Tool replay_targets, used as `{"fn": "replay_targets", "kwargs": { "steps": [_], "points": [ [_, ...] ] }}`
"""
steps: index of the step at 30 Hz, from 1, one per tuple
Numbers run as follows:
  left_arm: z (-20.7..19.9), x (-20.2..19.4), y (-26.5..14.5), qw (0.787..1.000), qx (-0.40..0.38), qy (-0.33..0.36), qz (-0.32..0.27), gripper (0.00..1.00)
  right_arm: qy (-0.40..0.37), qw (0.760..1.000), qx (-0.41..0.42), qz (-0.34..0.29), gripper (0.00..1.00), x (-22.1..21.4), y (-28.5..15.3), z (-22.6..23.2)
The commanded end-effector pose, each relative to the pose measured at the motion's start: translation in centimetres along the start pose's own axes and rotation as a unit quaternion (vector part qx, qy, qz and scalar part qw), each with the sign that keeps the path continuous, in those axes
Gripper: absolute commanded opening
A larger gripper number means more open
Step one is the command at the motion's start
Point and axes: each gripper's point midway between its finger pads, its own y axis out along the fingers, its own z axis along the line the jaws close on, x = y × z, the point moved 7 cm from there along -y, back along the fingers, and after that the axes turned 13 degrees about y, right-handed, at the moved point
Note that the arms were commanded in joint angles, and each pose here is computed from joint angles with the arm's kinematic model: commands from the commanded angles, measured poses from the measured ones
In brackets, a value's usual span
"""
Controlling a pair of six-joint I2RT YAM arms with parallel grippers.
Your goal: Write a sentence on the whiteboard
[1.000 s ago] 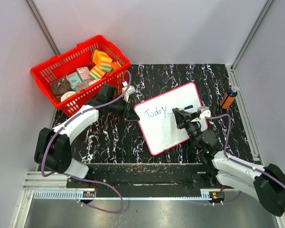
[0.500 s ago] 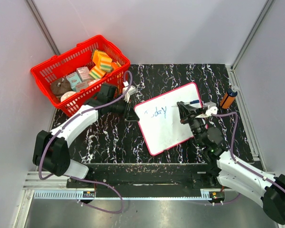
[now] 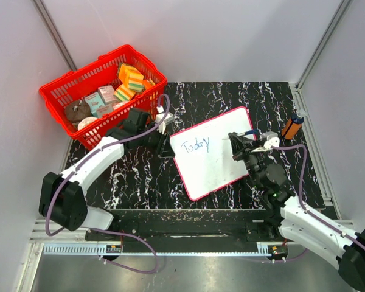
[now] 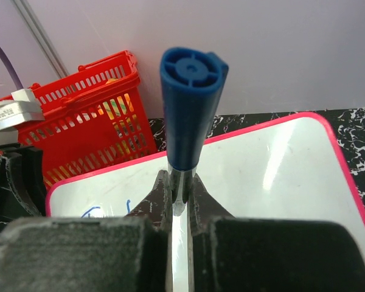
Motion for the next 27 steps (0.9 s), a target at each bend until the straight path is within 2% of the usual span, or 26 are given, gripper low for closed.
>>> {"fn": "replay_targets", "kwargs": {
  "steps": [1, 11, 14, 15, 18, 19, 22, 24, 27],
  "points": [
    [1.5, -4.2, 0.8, 0.992, 0.041, 0.042, 0.111, 0.34, 0.009, 1.0, -0.01, -0.027, 0.0, 1.7, 0.1, 0.2],
    [2.0, -3.5, 0.5, 0.991, 0.071, 0.037, 0.11, 0.51, 0.007, 0.999, -0.012, -0.034, 0.0, 2.5, -0.3, 0.4],
    [1.9, -2.7, -0.3, 0.99, 0.092, 0.044, 0.096, 0.6, 0.007, 0.999, -0.01, -0.035, 0.0, 2.6, -0.3, 0.5],
    [1.5, -2.3, -0.9, 0.99, 0.098, 0.051, 0.085, 0.69, 0.006, 0.999, -0.01, -0.035, 0.0, 2.6, -0.2, 0.5],
    [0.8, -1.6, -2.6, 0.988, 0.123, 0.06, 0.065, 0.82, 0.007, 0.999, -0.009, -0.037, 0.0, 2.8, -0.2, 0.6],
    [0.8, -1.6, -3.1, 0.987, 0.139, 0.059, 0.062, 0.92, 0.007, 0.999, -0.007, -0.038, 0.0, 2.9, -0.2, 0.6],
    [-0.1, -1.8, -5.0, 0.984, 0.17, 0.037, 0.034, 0.99, 0.009, 0.999, -0.004, -0.042, 0.0, 3.4, -0.2, 0.9],
    [-0.8, -2.4, -6.1, 0.983, 0.185, 0.006, 0.007, 0.99, 0.011, 0.999, -0.003, -0.043, 0.0, 3.6, -0.1, 1.1],
    [-1.6, -3.6, -6.6, 0.976, 0.19, -0.089, -0.049, 0.99, 0.013, 0.999, 0.001, -0.042, 0.0, 3.7, -0.2, 1.2]
  ]
}}
